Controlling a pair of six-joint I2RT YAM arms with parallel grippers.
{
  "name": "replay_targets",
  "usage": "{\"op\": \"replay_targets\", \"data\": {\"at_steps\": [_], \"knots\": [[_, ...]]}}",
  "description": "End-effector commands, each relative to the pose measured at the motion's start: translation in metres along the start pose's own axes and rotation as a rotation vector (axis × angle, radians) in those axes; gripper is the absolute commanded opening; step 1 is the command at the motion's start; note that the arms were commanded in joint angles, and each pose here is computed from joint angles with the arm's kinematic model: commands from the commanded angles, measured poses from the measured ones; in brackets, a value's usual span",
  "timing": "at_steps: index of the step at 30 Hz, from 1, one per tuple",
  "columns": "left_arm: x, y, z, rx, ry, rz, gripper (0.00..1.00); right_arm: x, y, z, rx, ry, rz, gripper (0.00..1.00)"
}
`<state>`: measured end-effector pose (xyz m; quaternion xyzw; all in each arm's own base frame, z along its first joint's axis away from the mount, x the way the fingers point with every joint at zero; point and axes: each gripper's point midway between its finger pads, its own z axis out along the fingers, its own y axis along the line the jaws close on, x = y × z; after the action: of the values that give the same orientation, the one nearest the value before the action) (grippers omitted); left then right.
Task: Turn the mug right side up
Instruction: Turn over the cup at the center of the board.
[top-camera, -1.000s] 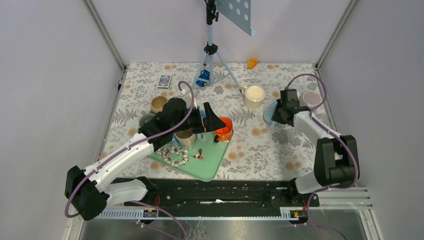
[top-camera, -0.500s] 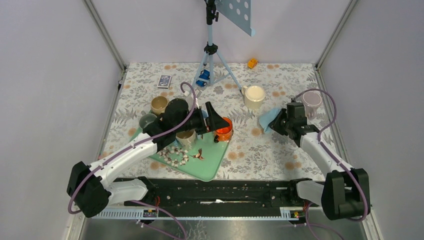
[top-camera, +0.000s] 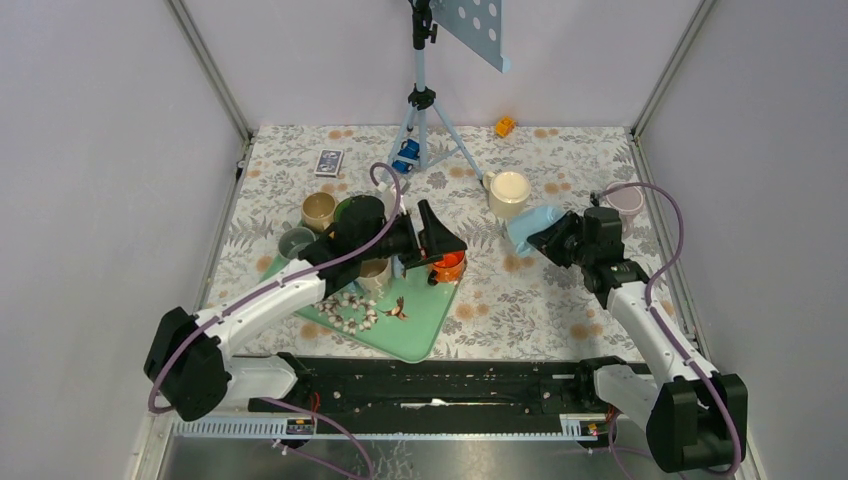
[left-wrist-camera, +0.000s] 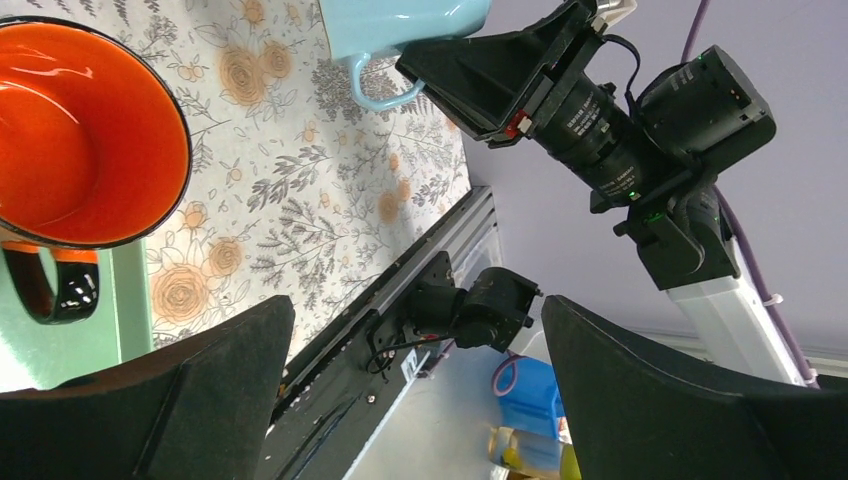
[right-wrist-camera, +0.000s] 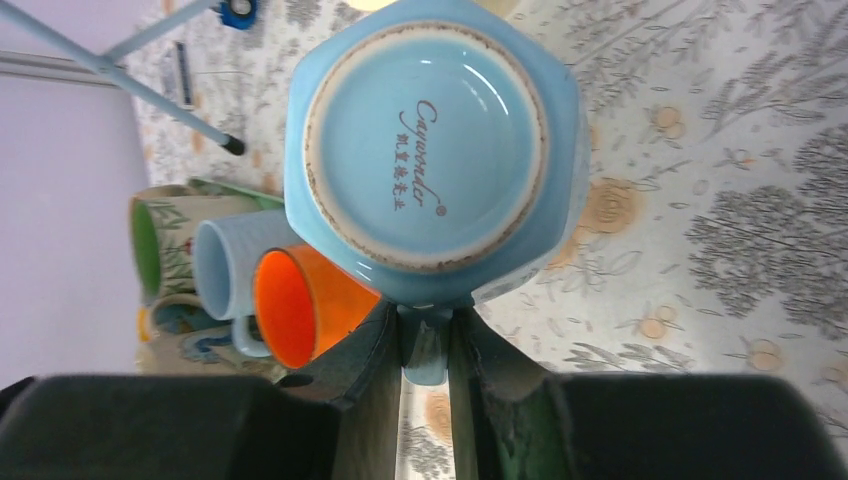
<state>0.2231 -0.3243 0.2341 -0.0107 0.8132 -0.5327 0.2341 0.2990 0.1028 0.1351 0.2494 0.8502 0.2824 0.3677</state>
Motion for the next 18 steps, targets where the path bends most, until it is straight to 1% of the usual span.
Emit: {"op": "replay_targets", "data": {"at_steps": [1,4,12,18], "knots": [[-0.005,-0.022,0.006,0.106,0.006,-0.016,0.99,-0.031,0.067,-0.018,-0.272,-0.093,0.032,0.0],[-0.006,-0.026,0.01,0.134,0.014,-0.047,0.99,-0.031,0.087,-0.023,-0.352,-0.083,0.063,0.0],[-0.006,-0.032,0.02,0.178,0.038,-0.091,0.98,-0.029,0.131,-0.027,-0.485,-0.063,0.088,0.0],[-0.009,-0.035,0.025,0.21,0.038,-0.166,0.94,-0.025,0.164,-0.032,-0.606,-0.06,0.134,0.0]]}}
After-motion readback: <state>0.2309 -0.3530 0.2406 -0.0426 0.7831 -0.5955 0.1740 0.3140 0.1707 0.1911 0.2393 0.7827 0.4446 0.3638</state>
